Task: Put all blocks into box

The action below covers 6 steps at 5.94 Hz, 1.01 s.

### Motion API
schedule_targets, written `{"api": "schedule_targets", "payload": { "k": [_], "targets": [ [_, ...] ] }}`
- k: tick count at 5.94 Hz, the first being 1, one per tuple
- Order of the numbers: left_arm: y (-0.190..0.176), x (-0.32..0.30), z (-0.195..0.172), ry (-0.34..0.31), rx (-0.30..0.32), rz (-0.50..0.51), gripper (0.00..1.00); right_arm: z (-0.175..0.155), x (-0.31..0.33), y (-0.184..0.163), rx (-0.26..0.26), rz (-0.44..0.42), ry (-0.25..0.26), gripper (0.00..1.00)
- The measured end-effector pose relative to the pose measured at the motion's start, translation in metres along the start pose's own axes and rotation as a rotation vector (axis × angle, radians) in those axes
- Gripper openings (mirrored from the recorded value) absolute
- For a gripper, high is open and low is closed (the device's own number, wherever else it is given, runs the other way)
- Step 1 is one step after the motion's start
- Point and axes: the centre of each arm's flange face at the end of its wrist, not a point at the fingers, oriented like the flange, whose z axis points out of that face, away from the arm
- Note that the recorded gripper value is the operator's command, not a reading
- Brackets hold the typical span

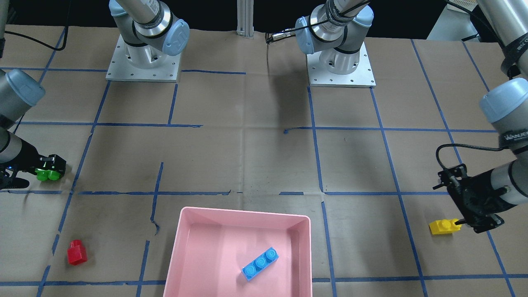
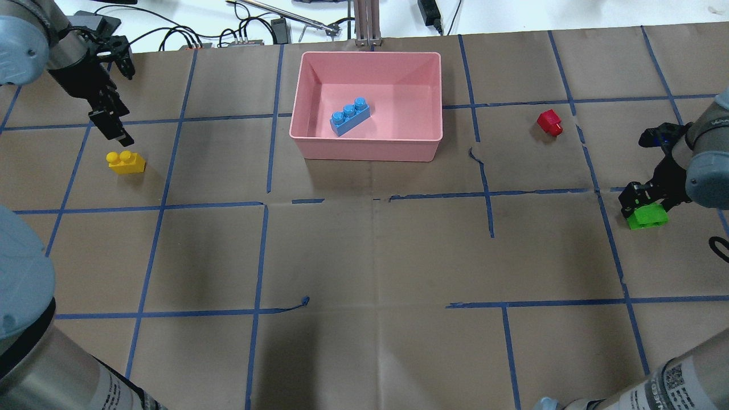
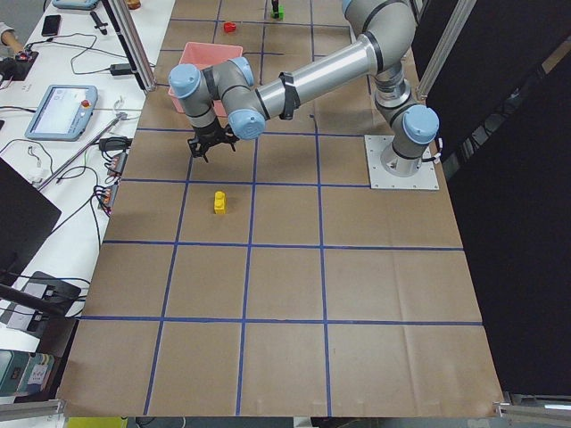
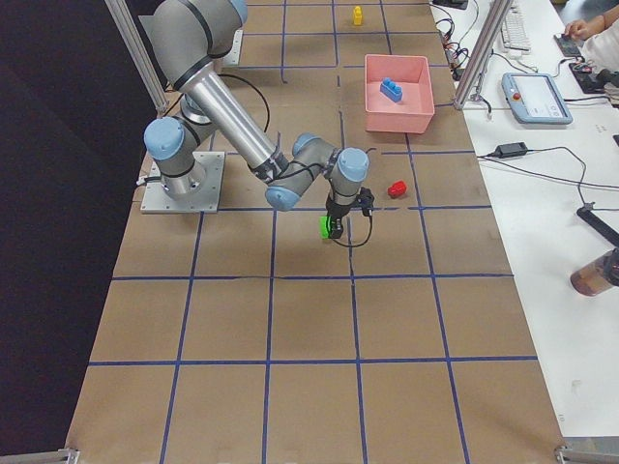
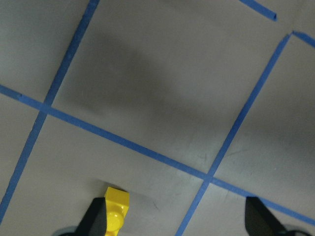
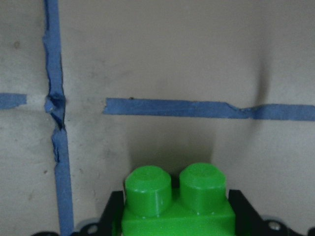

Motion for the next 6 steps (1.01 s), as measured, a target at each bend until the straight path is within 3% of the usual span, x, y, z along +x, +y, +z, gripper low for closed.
{"api": "schedule_targets", "payload": {
  "k": [1, 3, 5, 6],
  "targets": [
    [0.024, -0.004, 0.015, -0.039, 0.017, 0.059, 0.98, -0.003, 0.001, -0.001, 0.006, 0.004, 0.003, 0.32],
    [0.042, -0.009, 0.043, -0.097, 0.044, 0.142, 0.98, -0.034, 0.010, -0.017, 0.067, 0.014, 0.020, 0.32],
    [0.052, -0.011, 0.078, -0.144, 0.037, 0.173, 0.98, -0.132, -0.012, -0.061, 0.152, 0.007, 0.014, 0.33],
    [0.055, -0.016, 0.099, -0.164, 0.031, 0.180, 0.98, -0.187, -0.045, -0.082, 0.165, -0.006, 0.007, 0.33]
  ]
}}
